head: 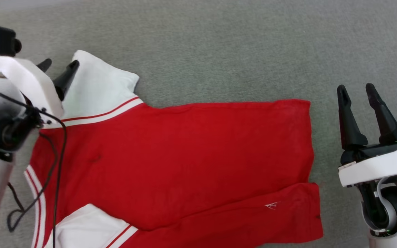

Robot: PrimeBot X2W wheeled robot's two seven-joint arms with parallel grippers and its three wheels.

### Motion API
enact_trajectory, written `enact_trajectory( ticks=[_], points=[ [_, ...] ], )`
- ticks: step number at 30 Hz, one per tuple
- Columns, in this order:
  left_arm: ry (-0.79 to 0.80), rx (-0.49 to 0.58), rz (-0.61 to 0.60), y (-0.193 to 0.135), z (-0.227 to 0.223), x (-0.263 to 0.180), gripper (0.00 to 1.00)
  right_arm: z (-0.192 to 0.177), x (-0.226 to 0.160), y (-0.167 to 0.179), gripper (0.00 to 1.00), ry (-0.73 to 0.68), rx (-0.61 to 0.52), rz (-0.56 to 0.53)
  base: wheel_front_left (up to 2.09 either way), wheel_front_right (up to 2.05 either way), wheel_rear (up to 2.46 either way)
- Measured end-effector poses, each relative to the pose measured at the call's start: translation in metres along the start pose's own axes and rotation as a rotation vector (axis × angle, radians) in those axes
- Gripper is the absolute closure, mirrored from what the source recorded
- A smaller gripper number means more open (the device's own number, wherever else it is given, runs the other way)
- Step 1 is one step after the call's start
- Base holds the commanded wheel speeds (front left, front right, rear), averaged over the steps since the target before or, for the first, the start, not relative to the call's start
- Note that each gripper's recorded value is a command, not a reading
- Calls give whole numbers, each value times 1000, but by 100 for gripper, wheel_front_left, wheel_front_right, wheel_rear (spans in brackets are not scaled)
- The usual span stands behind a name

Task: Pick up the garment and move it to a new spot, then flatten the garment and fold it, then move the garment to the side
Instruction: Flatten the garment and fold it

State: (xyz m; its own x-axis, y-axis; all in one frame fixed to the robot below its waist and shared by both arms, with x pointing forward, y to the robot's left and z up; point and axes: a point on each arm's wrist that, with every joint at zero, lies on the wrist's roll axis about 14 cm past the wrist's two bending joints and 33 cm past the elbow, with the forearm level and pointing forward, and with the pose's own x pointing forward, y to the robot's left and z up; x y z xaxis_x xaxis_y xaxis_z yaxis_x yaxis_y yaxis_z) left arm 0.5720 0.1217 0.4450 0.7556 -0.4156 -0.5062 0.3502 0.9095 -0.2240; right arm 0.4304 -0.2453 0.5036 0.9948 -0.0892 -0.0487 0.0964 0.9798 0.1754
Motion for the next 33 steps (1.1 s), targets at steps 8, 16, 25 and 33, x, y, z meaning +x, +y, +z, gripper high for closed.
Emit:
enact_trajectory(
  ticks=[8,16,25,33],
  points=[
    [277,-24,-7,9,-29,43,0,-18,-6,-22,0,39,18,-73,0,0,0],
    [487,-23,3,10,-61,63,78,-38,-16,-42,0,90,39,-141,0,0,0],
    [455,-30,5,4,-56,61,100,-69,-18,-50,0,272,129,-155,0,0,0],
    [324,-7,0,-6,-25,42,100,-97,-2,-41,0,559,114,-52,0,0,0]
  ],
)
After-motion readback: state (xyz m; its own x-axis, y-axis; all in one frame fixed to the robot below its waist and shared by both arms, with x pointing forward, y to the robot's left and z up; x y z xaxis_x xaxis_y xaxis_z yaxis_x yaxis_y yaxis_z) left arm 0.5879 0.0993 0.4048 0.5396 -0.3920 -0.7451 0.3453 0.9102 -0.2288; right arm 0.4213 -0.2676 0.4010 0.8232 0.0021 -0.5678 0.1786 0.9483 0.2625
